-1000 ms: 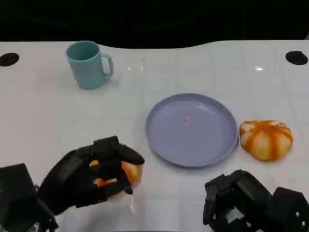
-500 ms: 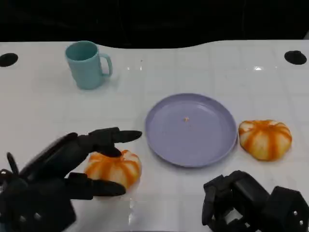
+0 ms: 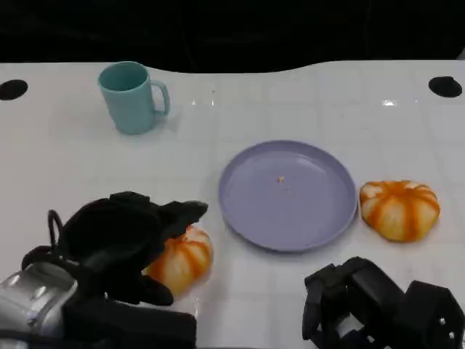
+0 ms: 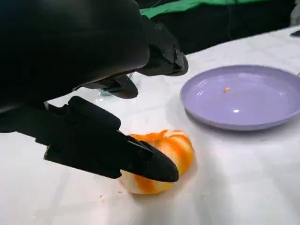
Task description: Grasp the bread from the table and place it into the plate.
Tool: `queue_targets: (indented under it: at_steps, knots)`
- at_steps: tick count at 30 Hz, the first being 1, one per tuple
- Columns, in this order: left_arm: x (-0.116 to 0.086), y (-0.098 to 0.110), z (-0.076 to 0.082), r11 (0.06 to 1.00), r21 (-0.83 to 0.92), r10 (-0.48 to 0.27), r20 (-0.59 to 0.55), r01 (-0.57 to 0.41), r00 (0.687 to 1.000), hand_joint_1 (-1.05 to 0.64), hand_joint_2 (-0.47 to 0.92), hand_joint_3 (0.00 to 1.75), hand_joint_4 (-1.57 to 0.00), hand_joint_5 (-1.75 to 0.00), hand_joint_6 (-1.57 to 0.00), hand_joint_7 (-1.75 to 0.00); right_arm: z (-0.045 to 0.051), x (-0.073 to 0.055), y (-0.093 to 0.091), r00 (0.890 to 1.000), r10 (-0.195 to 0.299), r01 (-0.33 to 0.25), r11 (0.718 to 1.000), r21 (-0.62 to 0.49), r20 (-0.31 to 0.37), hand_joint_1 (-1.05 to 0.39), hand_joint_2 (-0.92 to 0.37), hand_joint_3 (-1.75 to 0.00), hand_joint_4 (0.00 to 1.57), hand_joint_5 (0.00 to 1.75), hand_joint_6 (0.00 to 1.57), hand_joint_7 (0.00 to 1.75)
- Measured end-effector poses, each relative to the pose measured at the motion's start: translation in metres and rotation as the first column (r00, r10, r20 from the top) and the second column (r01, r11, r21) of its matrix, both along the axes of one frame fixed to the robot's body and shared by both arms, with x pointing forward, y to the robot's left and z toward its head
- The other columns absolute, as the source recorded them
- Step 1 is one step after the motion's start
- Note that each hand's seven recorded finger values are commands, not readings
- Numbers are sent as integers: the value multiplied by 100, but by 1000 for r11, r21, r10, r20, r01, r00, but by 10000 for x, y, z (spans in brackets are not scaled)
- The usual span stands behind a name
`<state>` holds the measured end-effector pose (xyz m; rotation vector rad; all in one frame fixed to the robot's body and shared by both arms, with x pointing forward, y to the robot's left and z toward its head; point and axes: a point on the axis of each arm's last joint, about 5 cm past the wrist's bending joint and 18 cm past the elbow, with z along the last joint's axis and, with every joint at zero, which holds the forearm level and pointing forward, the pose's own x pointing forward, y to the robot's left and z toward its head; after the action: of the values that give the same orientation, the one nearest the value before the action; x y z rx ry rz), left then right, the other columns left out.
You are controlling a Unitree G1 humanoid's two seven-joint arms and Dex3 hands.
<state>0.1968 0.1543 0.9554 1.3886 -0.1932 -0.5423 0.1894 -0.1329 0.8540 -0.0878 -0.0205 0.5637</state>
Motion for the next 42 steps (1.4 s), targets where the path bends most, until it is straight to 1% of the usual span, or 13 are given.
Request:
queue_targets:
  at_steps: [16,25,27,28,29,30,32,34,36,38,39,40,42]
  knots:
    - [348,-308,-503,993,107,59,-87,-49,994,-58,84,0,-25,-19,-18,0,0,-2,1,1000,-1,1,1000,5,-1,-105,-11,-135,154,130,157,104]
    - [508,-411,-674,991,120,62,-95,-51,993,-51,88,1,-30,-20,-23,-2,-4,-11,7,1000,-1,1,1000,4,-4,-105,-12,-135,155,130,157,105]
    - [532,-426,-698,991,120,61,-91,-50,994,-46,91,8,-50,-54,-43,-5,-5,-13,9,1000,-1,1,1000,4,-4,-105,-12,-135,155,130,157,104]
    - [543,-427,-709,992,118,60,-91,-49,994,-44,92,10,-50,-77,-50,-5,-5,-14,10,1000,0,0,1000,5,-4,-105,-12,-135,155,130,157,104]
    - [549,-428,-719,992,115,58,-91,-47,994,-39,92,13,-56,-117,-69,-9,-6,-15,10,1000,0,0,1000,4,-5,-105,-12,-135,155,130,157,104]
    - [556,-426,-726,993,106,53,-84,-44,995,-37,92,14,-60,-133,-78,-11,-6,-15,10,1000,0,0,1000,4,-5,-105,-12,-135,155,130,157,104]
    - [566,-414,-745,996,80,41,-57,-37,998,-32,92,28,-77,-130,-105,-15,-6,-15,11,1000,0,0,1000,4,-4,-105,-12,-135,155,130,157,105]
    - [571,-388,-778,999,42,30,-27,-29,999,-30,92,34,-86,-132,-116,-17,-6,-17,11,1000,-2,2,1000,4,-4,-105,-12,-135,155,130,157,105]
    - [568,-361,-818,1000,1,22,1,-22,1000,-31,92,34,-85,-148,-122,-20,-5,-18,12,1000,-1,1,1000,5,-3,-105,-11,-135,155,130,157,105]
    - [563,-329,-856,999,-26,20,21,-19,1000,-30,92,42,-82,-157,-121,-30,-4,-19,13,1000,-1,1,1000,6,-3,-105,-12,-135,155,130,157,105]
    - [560,-319,-870,999,-35,20,29,-19,999,-30,91,49,-78,-168,-105,-67,-4,-19,14,1000,-1,1,1000,6,-3,-105,-12,-135,155,129,157,105]
    - [558,-311,-879,999,-44,19,36,-17,999,-30,91,51,-77,-171,-97,-85,-4,-19,14,1000,-1,1,1000,6,-3,-105,-12,-135,155,129,157,105]
    - [553,-302,-892,998,-60,19,56,-16,998,-29,90,53,-76,-174,-88,-100,-4,-19,14,1000,0,0,1000,5,-2,-105,-12,-135,155,129,157,105]
